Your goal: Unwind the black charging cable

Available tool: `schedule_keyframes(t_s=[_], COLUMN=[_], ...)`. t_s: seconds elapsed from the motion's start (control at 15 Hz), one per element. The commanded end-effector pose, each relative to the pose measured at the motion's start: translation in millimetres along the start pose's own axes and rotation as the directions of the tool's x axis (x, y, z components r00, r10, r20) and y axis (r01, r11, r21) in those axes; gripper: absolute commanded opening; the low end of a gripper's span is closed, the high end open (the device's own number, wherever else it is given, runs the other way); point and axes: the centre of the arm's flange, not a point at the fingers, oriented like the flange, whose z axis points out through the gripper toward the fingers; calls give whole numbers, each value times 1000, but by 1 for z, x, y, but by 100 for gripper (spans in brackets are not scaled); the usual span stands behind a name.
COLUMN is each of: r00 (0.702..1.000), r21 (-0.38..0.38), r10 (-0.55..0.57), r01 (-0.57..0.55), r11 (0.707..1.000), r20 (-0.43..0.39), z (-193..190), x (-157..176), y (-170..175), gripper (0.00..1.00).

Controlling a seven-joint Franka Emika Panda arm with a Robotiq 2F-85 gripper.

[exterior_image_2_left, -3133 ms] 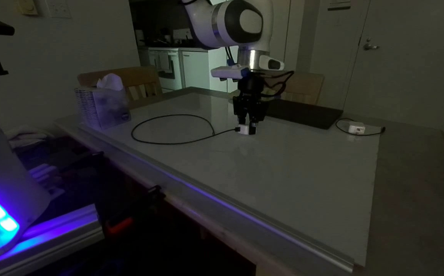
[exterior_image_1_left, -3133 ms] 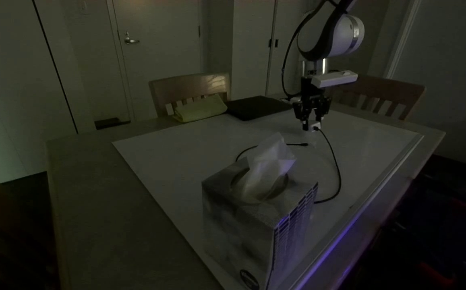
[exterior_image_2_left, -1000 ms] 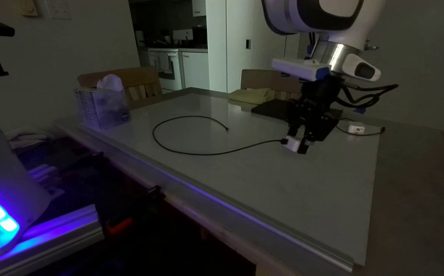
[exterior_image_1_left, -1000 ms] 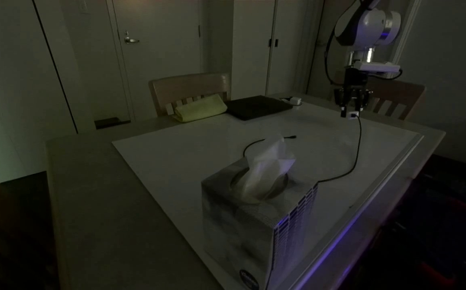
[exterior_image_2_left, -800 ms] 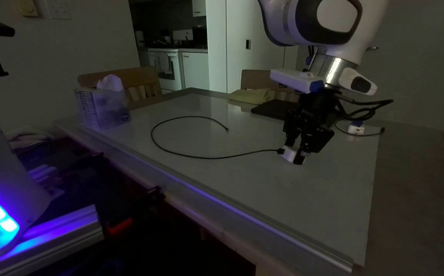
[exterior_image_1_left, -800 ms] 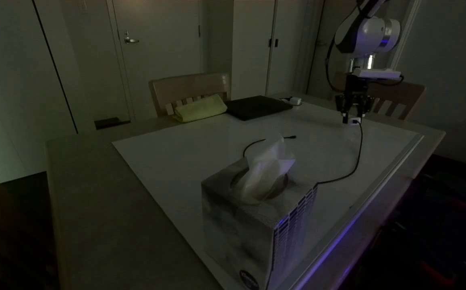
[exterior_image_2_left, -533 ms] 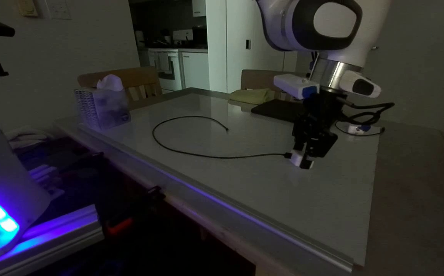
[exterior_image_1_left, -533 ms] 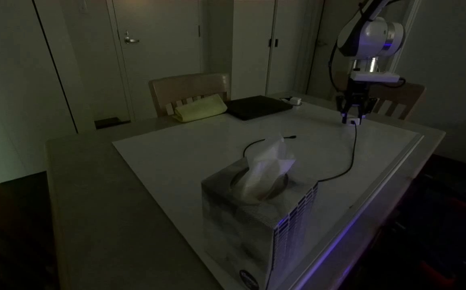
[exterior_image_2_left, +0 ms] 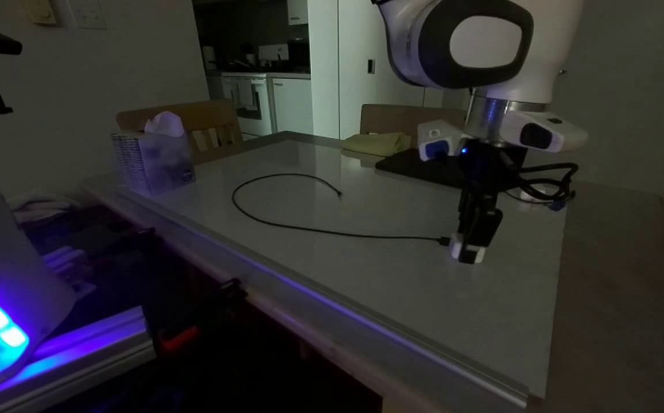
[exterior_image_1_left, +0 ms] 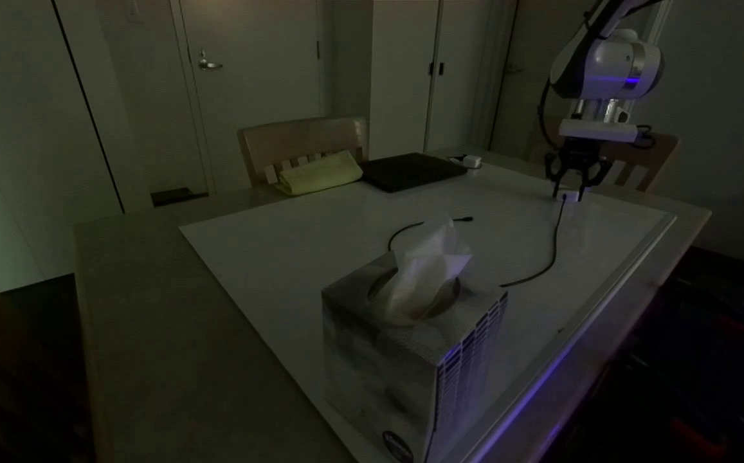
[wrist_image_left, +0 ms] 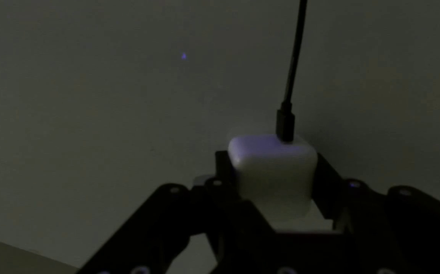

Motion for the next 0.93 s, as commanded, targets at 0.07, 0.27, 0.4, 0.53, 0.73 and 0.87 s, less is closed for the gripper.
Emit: schedule_keyframes(t_s=[0.07,0.27,0.4,0.53,0.73,0.87], r00=[998,996,995,994,994,994], r21=[35,55,59,58,57,55], r10=[50,77,84,88,93,93], r01=[-49,-74,-81,-85,-90,-90], r11=[998,996,995,995,994,994], r20=[-28,-44,-54,-58,-55,-53], z=[6,5,2,0,0,1], x=[-27,-32,-34,-36,-39,-43], y=[17,20,18,18,18,18], gripper=[27,27,37,38,58,63])
